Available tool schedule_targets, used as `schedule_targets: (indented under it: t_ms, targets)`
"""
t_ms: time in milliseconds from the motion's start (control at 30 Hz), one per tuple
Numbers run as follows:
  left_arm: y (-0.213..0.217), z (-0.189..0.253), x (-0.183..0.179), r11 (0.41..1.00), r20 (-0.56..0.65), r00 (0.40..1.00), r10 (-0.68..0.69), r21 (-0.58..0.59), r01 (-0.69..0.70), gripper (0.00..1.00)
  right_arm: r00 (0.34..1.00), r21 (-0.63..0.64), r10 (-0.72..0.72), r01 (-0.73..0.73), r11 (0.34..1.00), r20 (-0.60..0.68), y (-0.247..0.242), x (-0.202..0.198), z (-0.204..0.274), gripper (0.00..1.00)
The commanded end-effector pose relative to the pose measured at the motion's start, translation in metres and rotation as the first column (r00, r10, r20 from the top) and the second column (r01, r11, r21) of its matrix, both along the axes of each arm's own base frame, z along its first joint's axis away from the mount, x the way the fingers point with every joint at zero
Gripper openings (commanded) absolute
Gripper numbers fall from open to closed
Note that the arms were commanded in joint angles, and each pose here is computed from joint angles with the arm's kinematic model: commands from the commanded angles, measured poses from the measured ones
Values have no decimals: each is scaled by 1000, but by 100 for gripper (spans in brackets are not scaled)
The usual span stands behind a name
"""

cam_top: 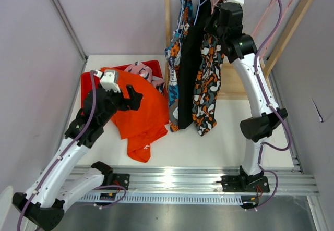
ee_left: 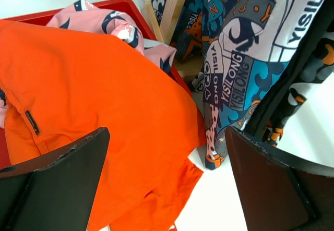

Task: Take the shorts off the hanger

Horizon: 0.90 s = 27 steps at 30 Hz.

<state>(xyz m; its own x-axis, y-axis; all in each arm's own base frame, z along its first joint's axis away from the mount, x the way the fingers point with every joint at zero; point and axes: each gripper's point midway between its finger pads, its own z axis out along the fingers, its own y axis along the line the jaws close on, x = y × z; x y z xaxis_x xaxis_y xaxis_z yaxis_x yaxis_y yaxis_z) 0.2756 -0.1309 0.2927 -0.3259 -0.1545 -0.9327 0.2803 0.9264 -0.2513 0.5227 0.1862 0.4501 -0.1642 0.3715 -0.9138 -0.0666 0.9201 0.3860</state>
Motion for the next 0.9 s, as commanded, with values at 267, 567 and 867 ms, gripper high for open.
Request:
schedule_targets:
  t_ms: [267,567,867]
  targets:
    - [-57,34,-30,975,102,970,-222,-1,224,99,942,44,-87,77,996,323,-46,-71,139,0]
    - [-100,64,-66,921,158,911,-382,-12,389,99,945,66,-81,63,996,316,-61,-127,152,0]
    - [-216,130,-140,677,360,631,-687,2,736,100,968,93,-36,13,996,247,-35,-203,102,0]
